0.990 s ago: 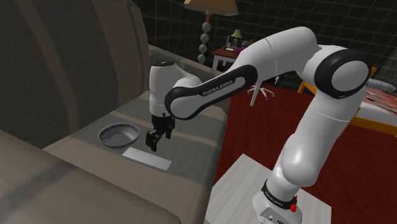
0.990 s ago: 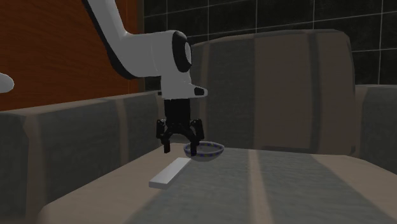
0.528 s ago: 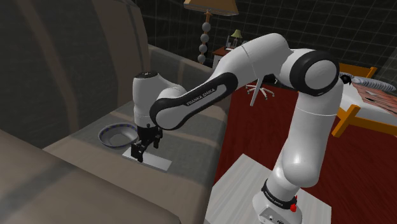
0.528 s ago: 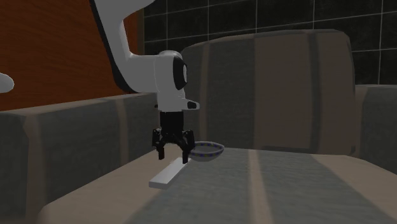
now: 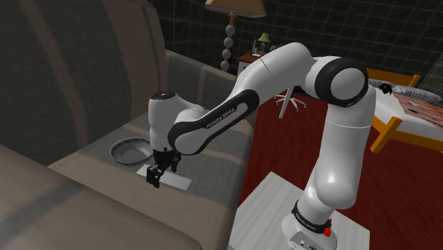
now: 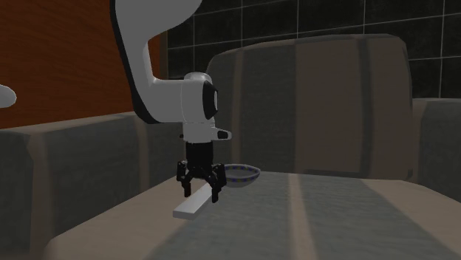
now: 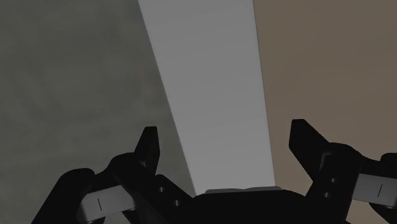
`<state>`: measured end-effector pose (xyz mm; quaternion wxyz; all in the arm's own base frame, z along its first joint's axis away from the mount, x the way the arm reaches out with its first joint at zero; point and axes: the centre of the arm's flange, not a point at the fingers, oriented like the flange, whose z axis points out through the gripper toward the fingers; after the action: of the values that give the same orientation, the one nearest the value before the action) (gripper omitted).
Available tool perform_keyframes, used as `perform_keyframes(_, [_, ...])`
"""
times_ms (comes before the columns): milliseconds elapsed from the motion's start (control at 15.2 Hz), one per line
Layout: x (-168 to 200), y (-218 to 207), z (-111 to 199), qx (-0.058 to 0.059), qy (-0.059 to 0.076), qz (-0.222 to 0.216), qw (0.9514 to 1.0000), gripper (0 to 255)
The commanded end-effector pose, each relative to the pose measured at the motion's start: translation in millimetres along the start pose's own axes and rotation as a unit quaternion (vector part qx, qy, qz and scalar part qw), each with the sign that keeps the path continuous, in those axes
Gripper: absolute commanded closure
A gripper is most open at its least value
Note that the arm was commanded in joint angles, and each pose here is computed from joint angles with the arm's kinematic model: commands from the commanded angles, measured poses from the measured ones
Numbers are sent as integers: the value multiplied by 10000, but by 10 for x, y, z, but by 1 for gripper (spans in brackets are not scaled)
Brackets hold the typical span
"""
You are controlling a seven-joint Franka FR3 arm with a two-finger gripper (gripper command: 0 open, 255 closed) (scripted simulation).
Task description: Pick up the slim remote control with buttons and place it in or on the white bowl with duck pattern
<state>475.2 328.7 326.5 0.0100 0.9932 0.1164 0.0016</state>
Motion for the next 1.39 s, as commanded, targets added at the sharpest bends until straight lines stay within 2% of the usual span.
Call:
perform_keyframes(0, [0,2,6,0,2,0,10000,0])
perform_keyframes(264, [0,2,6,0,2,0,10000,0])
perform_keyframes(330, [0,2,6,0,2,0,10000,255])
perform_keyframes(924, [0,2,6,0,2,0,10000,255])
perform_keyframes(1320, [0,8,-311,0,2,0,10000,255])
